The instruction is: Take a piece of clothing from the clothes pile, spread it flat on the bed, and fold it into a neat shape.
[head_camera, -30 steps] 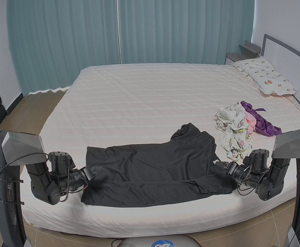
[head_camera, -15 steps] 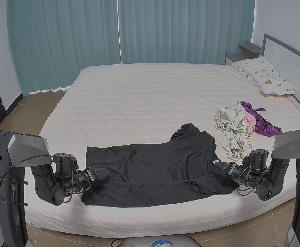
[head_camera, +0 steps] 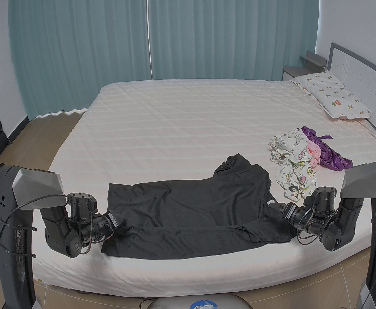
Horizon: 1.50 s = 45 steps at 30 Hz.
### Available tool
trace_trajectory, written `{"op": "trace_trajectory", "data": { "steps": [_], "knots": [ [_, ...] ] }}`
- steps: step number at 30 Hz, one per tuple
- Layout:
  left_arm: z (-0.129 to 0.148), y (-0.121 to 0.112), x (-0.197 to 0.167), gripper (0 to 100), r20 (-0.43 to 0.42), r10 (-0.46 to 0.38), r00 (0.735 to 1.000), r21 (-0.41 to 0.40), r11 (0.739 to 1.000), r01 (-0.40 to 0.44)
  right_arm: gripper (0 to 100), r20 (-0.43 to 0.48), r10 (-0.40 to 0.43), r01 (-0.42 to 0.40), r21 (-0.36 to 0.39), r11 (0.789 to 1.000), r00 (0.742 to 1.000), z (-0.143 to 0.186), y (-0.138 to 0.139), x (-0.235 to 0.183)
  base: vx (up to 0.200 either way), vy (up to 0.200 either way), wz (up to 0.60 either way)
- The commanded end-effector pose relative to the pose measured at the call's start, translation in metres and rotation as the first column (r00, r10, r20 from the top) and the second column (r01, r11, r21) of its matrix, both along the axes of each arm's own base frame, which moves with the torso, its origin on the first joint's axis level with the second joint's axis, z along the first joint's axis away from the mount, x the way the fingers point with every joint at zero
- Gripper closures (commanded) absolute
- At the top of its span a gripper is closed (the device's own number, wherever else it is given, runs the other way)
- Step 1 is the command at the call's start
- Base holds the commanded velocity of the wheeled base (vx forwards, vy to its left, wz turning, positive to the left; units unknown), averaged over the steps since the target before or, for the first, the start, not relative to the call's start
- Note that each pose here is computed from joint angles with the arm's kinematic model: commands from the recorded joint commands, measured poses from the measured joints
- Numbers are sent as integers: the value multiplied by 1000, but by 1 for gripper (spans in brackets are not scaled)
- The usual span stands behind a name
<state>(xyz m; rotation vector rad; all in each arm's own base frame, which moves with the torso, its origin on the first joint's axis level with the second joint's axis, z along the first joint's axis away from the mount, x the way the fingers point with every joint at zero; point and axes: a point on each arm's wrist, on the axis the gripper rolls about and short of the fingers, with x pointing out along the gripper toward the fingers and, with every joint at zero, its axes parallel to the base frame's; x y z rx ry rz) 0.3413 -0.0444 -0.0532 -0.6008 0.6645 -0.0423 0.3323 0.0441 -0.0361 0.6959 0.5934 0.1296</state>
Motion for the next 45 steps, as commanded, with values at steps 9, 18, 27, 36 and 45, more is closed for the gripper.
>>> {"op": "trace_trajectory", "data": {
  "steps": [9,18,27,36,45],
  "knots": [
    [3,5,-6,100,-19,97,995,-3,995,-97,0,7,-10,10,-1,1000,1000,-1,-3,4,0,0,0],
    [10,11,-15,100,-30,133,991,-12,991,-134,0,-14,21,-22,-54,998,1000,-8,-1,19,0,0,0],
    [7,12,-16,100,-41,135,990,-12,991,-135,0,-3,12,-12,-61,998,1000,-5,-11,30,0,0,0],
    [5,16,-18,100,-52,144,988,-12,989,-145,0,24,37,-35,-78,996,999,0,-24,28,0,0,0],
    [4,16,-18,100,-55,143,988,-12,990,-144,0,-16,111,-112,-119,987,994,-19,-15,24,0,0,0]
  ]
}}
